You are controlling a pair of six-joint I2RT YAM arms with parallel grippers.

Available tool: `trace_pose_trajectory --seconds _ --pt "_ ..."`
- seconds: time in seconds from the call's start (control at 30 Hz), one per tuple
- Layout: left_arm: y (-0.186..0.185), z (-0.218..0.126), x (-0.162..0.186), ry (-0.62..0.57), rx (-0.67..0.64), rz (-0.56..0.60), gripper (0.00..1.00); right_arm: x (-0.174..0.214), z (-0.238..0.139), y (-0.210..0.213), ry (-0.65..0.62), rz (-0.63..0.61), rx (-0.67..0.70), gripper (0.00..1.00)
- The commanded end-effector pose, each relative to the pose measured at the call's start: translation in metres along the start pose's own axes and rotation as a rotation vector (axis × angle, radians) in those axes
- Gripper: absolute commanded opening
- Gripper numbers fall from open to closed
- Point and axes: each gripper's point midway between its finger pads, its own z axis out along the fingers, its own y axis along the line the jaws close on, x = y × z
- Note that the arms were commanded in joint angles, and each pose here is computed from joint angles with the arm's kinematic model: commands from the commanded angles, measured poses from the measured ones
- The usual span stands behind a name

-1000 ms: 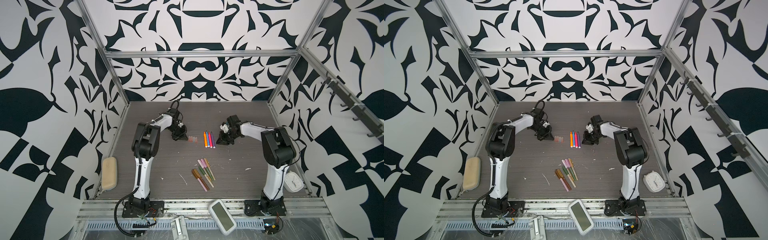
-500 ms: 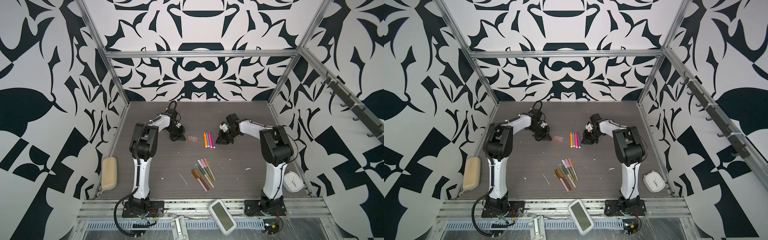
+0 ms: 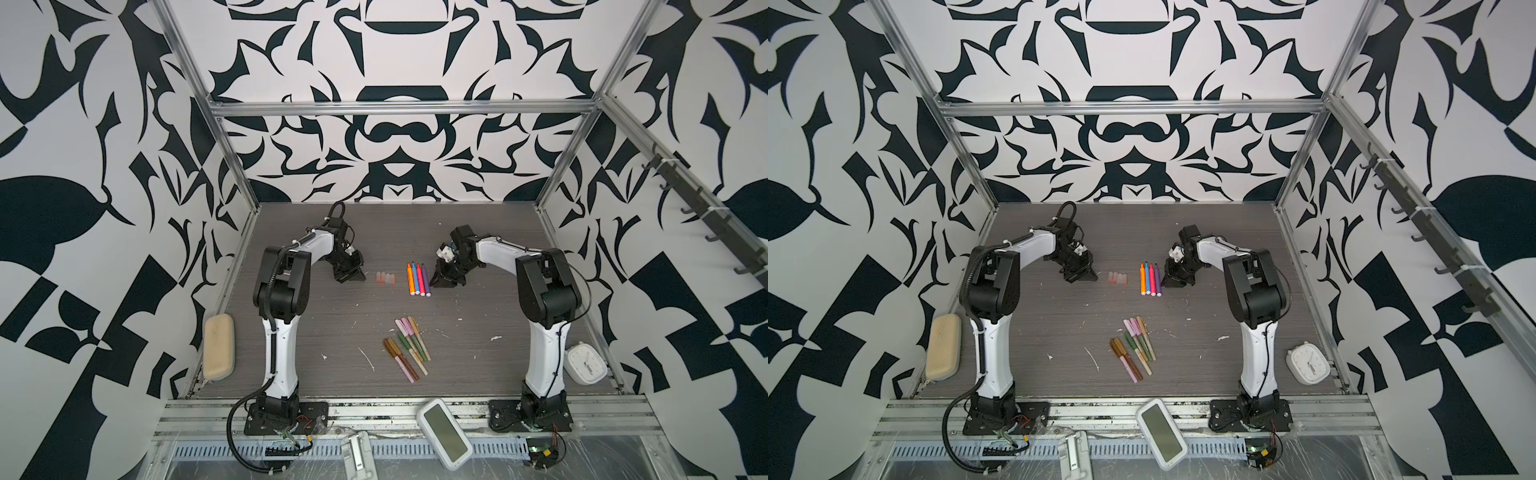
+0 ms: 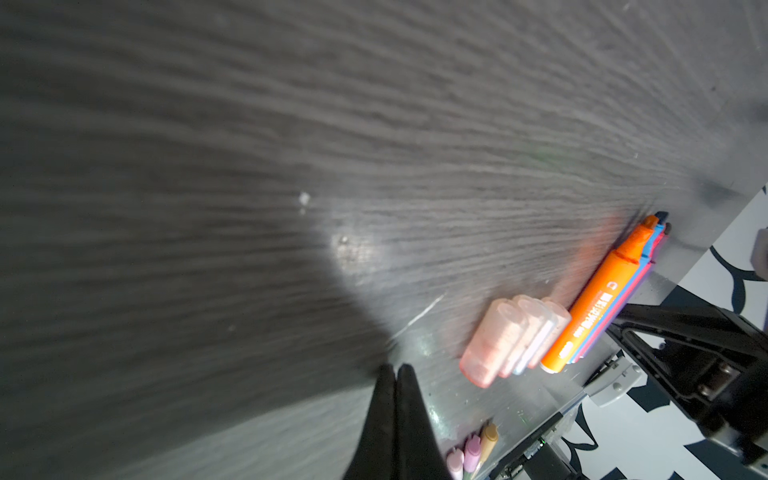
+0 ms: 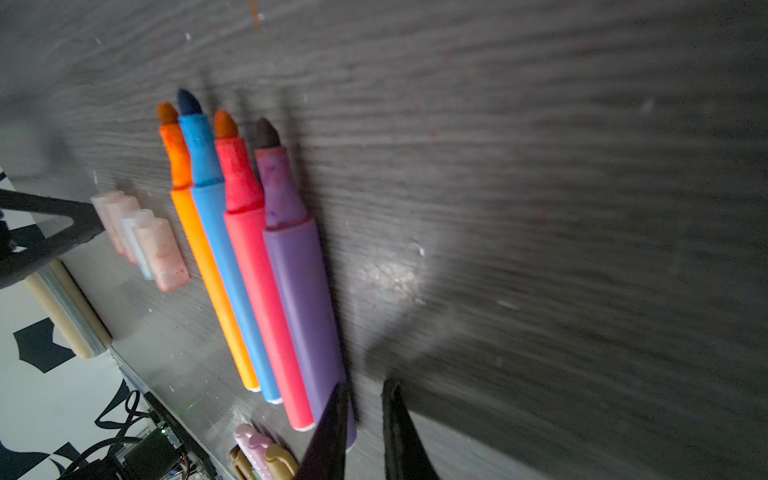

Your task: Open the pen caps

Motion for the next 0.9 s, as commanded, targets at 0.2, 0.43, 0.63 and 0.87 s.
trace_pose_trajectory --seconds 0.2,0.43,0.63,0.87 --pt "0.013 0.000 0.009 0.006 -0.045 -0.026 0.04 0.007 0.016 0.002 0.049 -0.029 0.013 0.14" --pt "0.014 0.000 0.010 0.007 -0.046 -0.029 0.04 0.010 0.018 0.002 0.057 -0.028 0.011 0.14" --pt "0.015 0.000 0.011 0.005 -0.046 -0.032 0.04 0.010 0.020 0.002 0.061 -0.025 0.012 0.14" --pt "0.014 -0.001 0.011 0.004 -0.046 -0.031 0.04 0.005 0.015 -0.004 0.028 -0.015 0.049 0.16"
